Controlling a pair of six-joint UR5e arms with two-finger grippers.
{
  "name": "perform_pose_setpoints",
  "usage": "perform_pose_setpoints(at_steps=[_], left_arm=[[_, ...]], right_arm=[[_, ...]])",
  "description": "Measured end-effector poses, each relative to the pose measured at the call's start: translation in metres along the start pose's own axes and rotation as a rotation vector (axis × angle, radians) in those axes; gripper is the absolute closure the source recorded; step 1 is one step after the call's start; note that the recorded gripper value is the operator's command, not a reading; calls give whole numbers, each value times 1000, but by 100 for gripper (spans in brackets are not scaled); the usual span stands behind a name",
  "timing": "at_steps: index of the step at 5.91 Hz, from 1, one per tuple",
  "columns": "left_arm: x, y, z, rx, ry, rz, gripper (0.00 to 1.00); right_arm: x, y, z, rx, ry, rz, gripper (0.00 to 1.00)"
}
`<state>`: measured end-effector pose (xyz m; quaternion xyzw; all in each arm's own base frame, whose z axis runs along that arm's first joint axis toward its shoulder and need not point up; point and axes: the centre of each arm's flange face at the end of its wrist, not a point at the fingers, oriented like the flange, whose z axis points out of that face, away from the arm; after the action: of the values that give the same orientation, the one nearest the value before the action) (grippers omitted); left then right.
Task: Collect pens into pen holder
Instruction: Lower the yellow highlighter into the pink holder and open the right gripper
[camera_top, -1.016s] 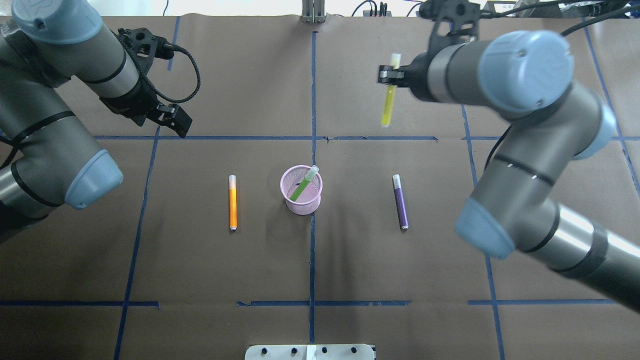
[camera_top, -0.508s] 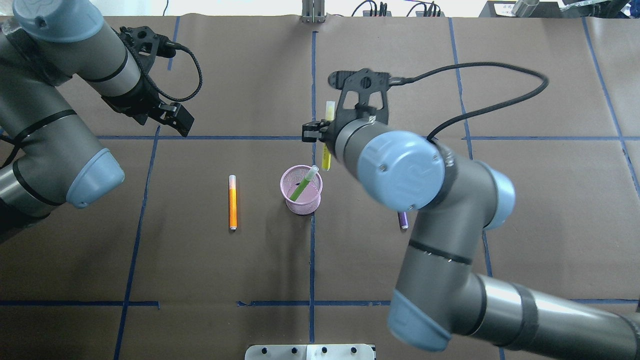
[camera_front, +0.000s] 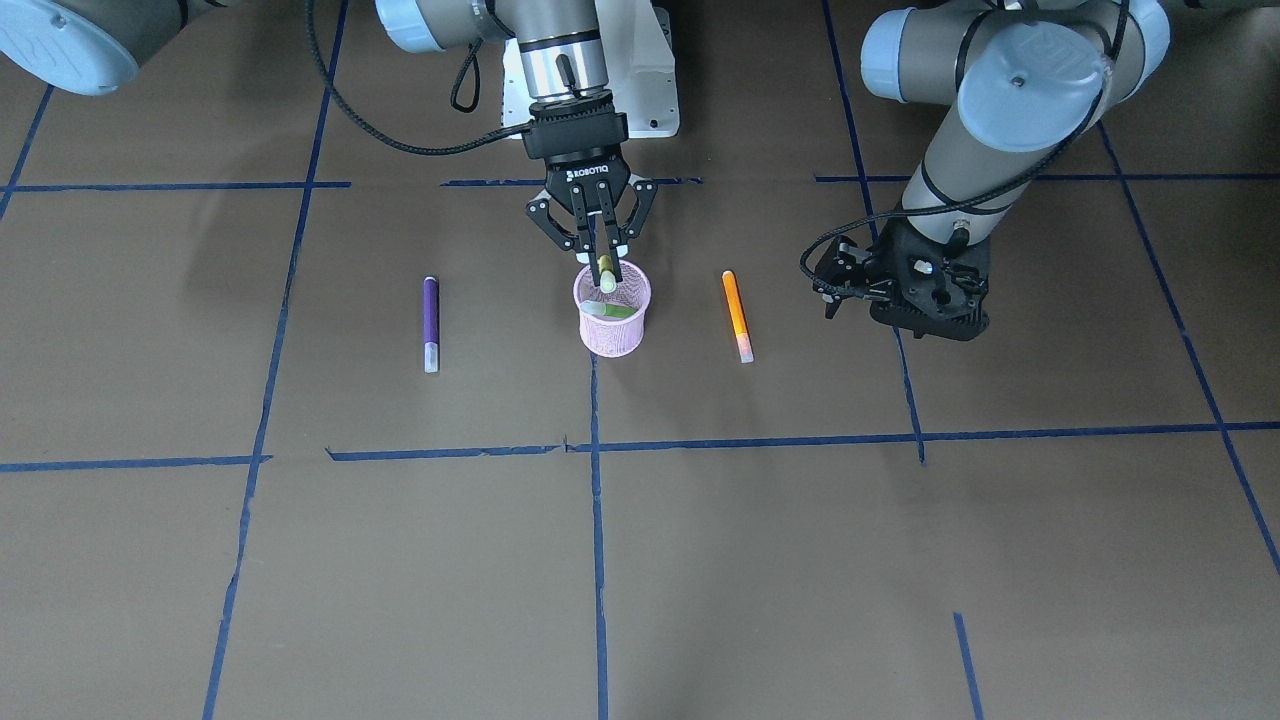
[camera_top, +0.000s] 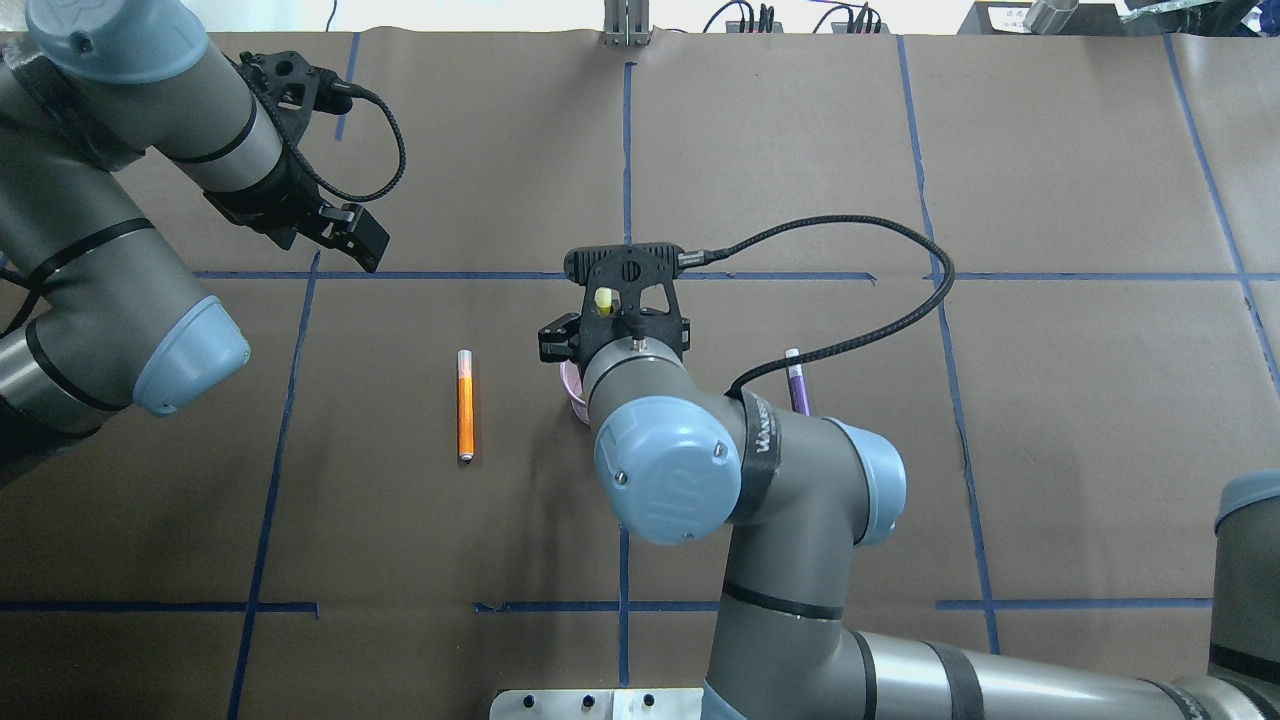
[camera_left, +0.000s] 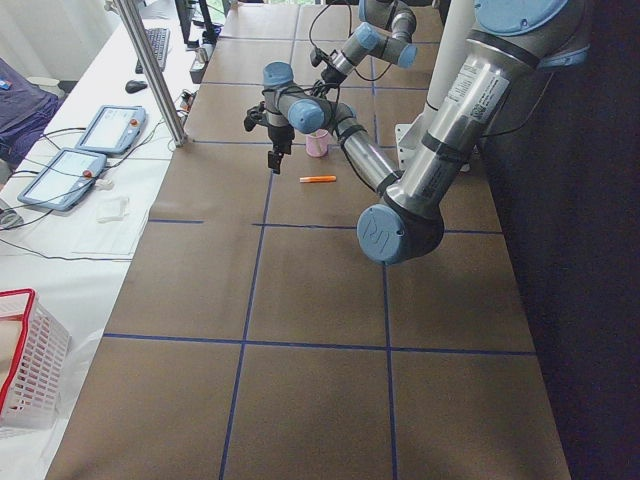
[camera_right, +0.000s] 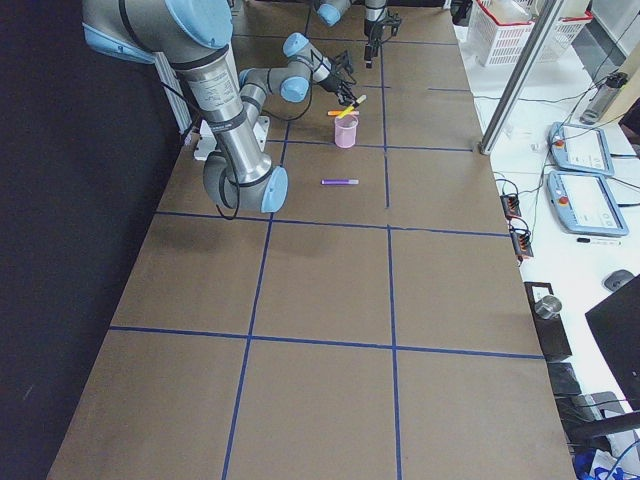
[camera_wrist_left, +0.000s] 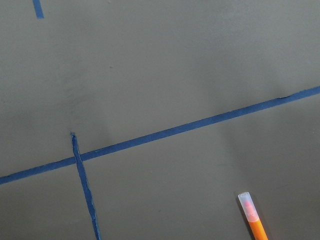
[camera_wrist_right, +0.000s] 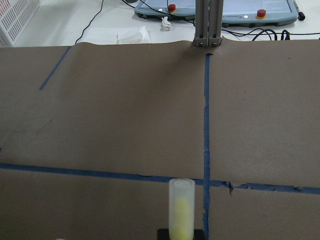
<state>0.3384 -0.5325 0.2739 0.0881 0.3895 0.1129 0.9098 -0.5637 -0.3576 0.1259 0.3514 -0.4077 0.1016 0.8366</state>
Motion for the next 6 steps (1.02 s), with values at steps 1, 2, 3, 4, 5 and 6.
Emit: perform_pose_setpoints(at_steps=[1, 2, 3, 4, 5, 6], left_arm=[[1, 0, 0, 0, 1, 0, 0], [2, 0, -2, 2, 4, -1, 0], [4, -1, -3, 5, 5, -3, 0], [5, -2, -4, 7, 7, -4, 0], [6, -3, -5, 8, 8, -3, 0], [6, -3, -5, 9, 8, -3, 0]], right_arm=[[-3, 16, 4, 14, 16, -20, 100], [-6, 28, 8, 28, 32, -35, 100], [-6, 33, 11, 37, 41, -43, 96], [-6, 35, 12, 41, 44, -45, 2], [-7, 34, 12, 43, 42, -41, 1], [-9, 31, 11, 46, 38, -29, 1]])
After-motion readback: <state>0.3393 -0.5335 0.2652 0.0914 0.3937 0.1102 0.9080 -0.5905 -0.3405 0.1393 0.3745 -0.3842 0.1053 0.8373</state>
